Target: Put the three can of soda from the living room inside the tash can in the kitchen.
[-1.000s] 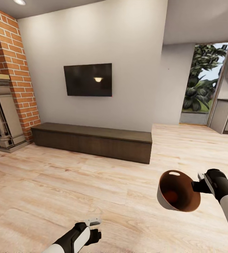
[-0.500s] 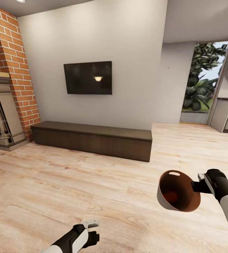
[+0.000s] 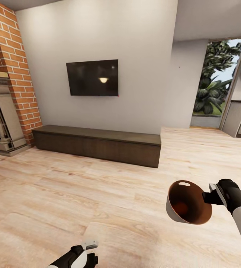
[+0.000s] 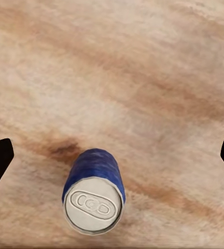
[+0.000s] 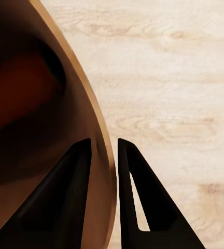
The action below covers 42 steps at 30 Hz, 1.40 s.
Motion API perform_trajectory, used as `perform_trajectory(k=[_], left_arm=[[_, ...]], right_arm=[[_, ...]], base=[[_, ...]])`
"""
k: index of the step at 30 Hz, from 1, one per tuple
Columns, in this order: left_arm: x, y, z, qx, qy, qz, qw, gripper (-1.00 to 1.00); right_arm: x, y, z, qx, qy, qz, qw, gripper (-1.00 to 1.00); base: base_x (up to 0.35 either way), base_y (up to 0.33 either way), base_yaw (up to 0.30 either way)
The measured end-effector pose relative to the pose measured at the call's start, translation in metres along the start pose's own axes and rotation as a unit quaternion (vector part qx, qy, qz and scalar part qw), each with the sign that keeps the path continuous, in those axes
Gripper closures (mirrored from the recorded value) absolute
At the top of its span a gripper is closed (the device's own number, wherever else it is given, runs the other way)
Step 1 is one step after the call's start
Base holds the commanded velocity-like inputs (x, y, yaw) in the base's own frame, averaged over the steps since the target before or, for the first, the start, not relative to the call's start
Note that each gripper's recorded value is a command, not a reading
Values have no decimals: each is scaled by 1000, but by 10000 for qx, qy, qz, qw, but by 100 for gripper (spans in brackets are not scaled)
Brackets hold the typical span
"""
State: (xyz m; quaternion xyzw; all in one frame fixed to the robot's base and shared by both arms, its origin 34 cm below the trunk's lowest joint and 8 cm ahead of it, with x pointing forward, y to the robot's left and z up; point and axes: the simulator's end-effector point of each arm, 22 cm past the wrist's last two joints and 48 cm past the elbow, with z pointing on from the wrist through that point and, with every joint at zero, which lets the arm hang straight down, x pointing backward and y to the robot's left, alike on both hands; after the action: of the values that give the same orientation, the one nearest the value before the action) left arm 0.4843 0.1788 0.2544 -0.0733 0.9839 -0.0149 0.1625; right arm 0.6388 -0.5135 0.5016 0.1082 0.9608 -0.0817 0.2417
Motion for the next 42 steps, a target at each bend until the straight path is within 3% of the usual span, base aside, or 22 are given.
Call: perform_trajectory(k=[6, 16, 24, 35, 42], left_arm=[[17, 3, 10, -43, 128, 0, 9999, -100], [20, 5, 12, -62, 32, -33, 10000, -100], [34, 6, 22, -78, 190, -31, 9998, -100], [31, 8, 23, -89, -1, -83, 9999, -100], [44, 10, 31, -114, 127, -70, 9998, -100]], right_arm=[[7, 2, 12, 19, 119, -25, 9999, 100], [7, 1, 12, 28, 112, -28, 9999, 100], [17, 4, 29, 73, 280, -126, 9995, 100], [17, 5, 29, 71, 282, -141, 9995, 100], [25, 5, 40, 95, 400, -169, 9990, 100]], base=[[0, 0, 0], [0, 0, 0], [0, 0, 0], [0, 0, 0], [0, 0, 0]])
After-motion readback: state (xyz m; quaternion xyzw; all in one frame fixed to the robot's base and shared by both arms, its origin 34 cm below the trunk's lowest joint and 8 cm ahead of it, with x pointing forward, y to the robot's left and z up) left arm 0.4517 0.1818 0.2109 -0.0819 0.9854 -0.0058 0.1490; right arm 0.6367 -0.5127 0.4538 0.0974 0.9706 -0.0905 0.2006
